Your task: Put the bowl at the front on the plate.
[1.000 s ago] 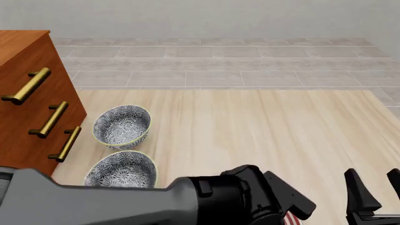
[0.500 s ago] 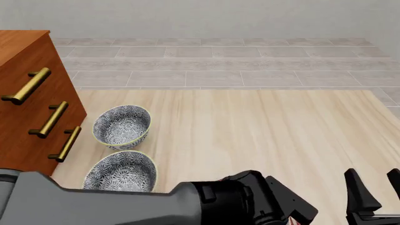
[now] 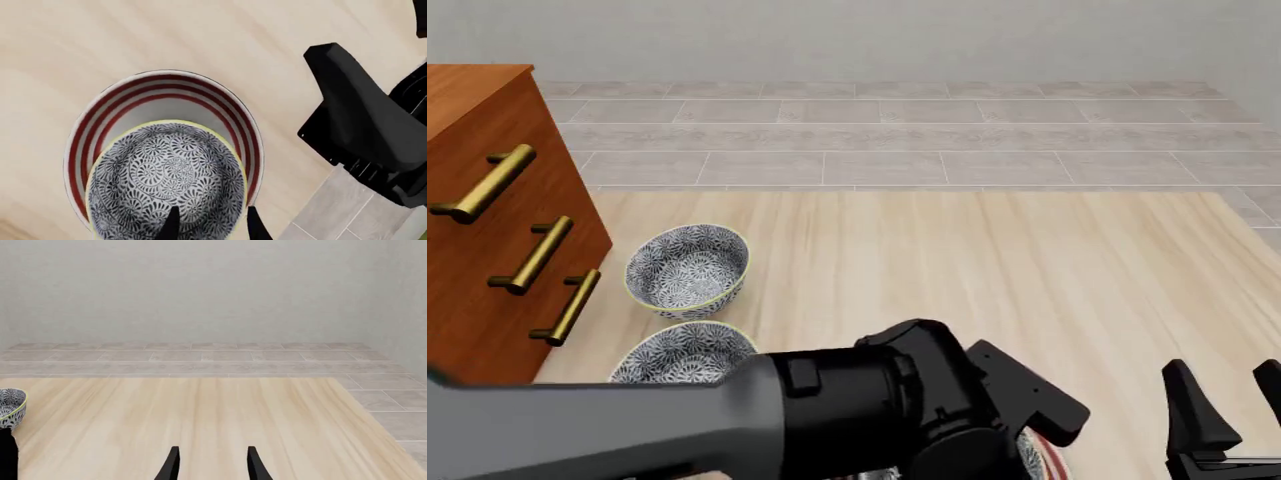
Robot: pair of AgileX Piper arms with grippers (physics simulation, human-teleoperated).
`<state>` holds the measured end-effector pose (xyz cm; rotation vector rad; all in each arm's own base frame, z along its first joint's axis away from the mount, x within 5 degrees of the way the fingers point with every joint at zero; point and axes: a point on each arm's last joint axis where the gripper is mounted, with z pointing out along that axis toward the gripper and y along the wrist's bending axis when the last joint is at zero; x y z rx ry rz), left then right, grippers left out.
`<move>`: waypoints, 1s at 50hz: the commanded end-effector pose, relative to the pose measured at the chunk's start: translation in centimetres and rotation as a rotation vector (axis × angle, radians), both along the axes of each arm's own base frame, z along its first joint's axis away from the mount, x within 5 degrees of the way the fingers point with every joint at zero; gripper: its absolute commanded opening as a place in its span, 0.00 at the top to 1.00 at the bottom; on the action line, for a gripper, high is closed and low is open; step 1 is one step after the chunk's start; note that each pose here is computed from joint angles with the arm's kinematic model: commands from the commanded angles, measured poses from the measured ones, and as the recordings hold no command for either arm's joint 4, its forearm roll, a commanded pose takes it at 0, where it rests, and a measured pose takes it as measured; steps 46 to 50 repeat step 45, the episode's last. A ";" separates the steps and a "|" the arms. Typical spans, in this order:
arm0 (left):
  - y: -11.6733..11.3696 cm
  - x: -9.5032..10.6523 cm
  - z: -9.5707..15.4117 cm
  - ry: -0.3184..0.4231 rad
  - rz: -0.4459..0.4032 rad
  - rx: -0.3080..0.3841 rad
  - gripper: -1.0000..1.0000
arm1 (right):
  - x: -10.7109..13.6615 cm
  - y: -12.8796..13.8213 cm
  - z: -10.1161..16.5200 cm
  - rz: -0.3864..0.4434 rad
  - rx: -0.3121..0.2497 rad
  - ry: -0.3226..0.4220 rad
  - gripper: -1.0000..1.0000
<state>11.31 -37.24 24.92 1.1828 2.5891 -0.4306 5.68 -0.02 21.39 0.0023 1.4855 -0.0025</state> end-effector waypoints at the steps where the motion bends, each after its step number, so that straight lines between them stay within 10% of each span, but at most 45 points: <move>1: 2.0 0.5 1.7 -0.017 0.011 -0.028 0.00 | 0.0 0.0 0.0 0.001 0.000 0.000 0.00; 23: 12.3 2.2 7.0 -0.130 0.072 -0.136 0.00 | 0.0 0.0 0.0 0.000 0.000 -0.001 0.00; 50: 22.4 -0.3 12.1 -0.261 0.173 -0.281 0.00 | 0.0 0.0 0.0 0.001 0.000 -0.001 0.00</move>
